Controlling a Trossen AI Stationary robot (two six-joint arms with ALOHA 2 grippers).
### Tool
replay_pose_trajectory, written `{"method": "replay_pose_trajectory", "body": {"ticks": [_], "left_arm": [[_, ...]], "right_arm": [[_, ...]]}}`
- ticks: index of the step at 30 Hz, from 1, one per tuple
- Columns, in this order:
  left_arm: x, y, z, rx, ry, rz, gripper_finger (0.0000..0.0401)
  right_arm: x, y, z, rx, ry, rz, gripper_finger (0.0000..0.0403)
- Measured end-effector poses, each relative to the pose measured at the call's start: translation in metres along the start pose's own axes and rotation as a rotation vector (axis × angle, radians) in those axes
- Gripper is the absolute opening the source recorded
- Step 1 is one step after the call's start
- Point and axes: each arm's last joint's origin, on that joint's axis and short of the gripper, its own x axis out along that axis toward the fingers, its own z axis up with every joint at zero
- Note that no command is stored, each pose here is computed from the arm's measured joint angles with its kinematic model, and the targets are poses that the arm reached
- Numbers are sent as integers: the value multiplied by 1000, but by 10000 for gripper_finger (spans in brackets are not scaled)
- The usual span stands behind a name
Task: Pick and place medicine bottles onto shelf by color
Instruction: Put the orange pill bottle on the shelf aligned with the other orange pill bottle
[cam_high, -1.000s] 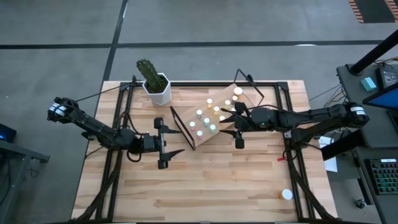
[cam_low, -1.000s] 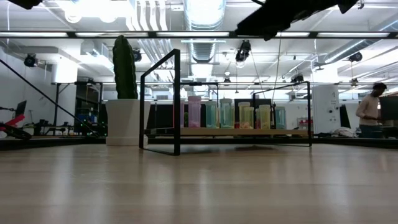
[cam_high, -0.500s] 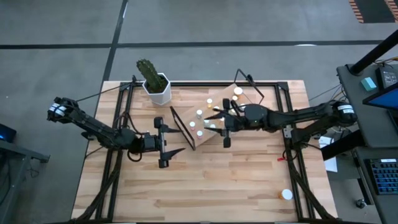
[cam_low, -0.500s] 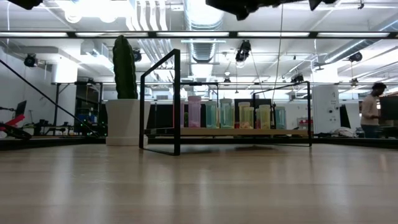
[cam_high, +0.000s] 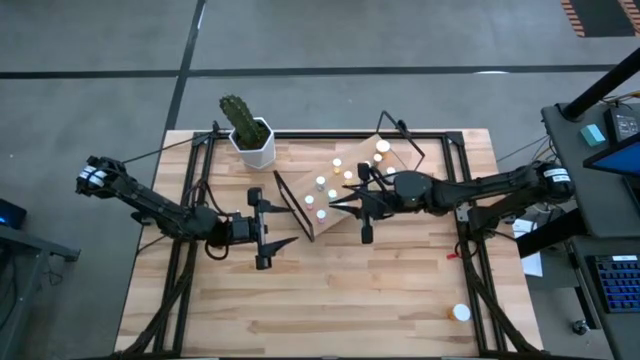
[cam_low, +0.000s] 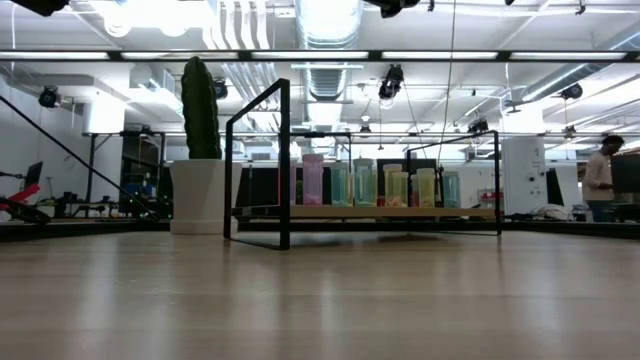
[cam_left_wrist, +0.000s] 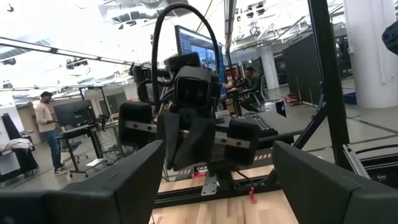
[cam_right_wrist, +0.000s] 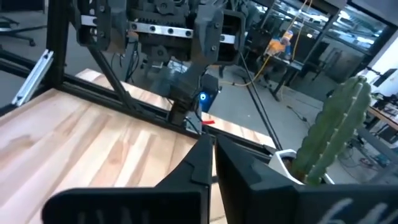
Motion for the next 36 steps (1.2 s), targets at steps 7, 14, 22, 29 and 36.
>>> {"method": "replay_pose_trajectory", "body": {"ticks": [7, 14, 22, 29, 36], "left_arm": [[0, 0, -1, 0, 4, 7, 280], [0, 0, -1, 0, 7, 10, 280], [2, -1, -5, 9, 22, 9, 280], [2, -1, -6, 10, 22, 11, 280], [3, -1, -6, 9, 22, 11, 280]], "right_arm": [[-22, -8, 20, 111, 60, 23, 9], [-43, -6, 36, 328, 304, 192, 9], [-49, 14, 34, 388, 401, 269, 9], [-56, 28, 29, 492, 546, 300, 9], [-60, 39, 29, 568, 600, 312, 9]]}}
